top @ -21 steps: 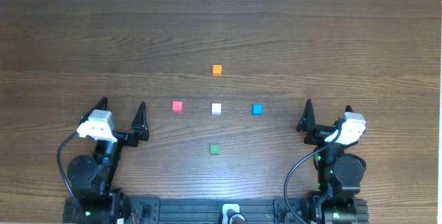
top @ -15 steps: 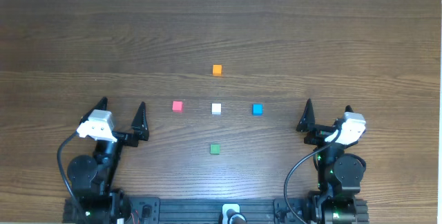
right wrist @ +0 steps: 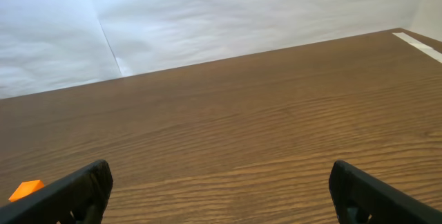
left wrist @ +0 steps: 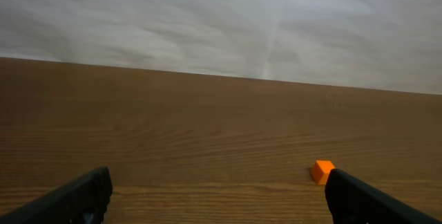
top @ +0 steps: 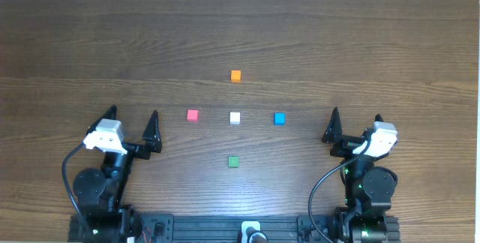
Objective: Stack Cubes
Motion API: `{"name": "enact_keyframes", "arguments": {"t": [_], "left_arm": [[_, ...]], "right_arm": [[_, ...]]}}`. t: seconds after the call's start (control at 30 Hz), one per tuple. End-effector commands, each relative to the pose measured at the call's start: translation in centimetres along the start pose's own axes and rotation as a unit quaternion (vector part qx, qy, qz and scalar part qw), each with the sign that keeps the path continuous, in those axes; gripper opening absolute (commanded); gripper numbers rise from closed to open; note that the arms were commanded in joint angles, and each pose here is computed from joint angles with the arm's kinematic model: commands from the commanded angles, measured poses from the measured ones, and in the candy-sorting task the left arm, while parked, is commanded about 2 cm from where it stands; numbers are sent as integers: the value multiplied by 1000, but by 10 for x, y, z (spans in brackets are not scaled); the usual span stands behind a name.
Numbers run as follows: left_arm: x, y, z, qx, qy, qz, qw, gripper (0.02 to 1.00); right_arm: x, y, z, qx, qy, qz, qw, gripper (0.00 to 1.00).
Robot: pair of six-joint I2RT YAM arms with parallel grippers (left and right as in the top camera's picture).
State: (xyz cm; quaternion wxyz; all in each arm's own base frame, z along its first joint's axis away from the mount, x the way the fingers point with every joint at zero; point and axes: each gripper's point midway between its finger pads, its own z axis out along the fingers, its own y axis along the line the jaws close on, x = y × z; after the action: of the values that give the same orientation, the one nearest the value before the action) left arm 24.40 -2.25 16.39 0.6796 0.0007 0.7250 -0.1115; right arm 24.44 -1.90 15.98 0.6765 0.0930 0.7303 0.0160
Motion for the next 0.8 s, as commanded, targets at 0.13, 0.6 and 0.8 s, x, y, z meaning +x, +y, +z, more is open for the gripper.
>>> {"name": "enact_keyframes", "arguments": {"t": [0.13, 0.6, 0.8], "left_arm": [[0, -2, 0, 6, -3, 1, 1000, 1000], [-71, -86, 32, 148, 168, -74, 972, 998], [-53, -103, 72, 86, 367, -100, 921, 969]], "right_arm": [[3, 3, 0, -9, -1, -1, 1000, 993], [3, 3, 0, -9, -1, -1, 1000, 993], [3, 3, 0, -9, -1, -1, 1000, 993]]}}
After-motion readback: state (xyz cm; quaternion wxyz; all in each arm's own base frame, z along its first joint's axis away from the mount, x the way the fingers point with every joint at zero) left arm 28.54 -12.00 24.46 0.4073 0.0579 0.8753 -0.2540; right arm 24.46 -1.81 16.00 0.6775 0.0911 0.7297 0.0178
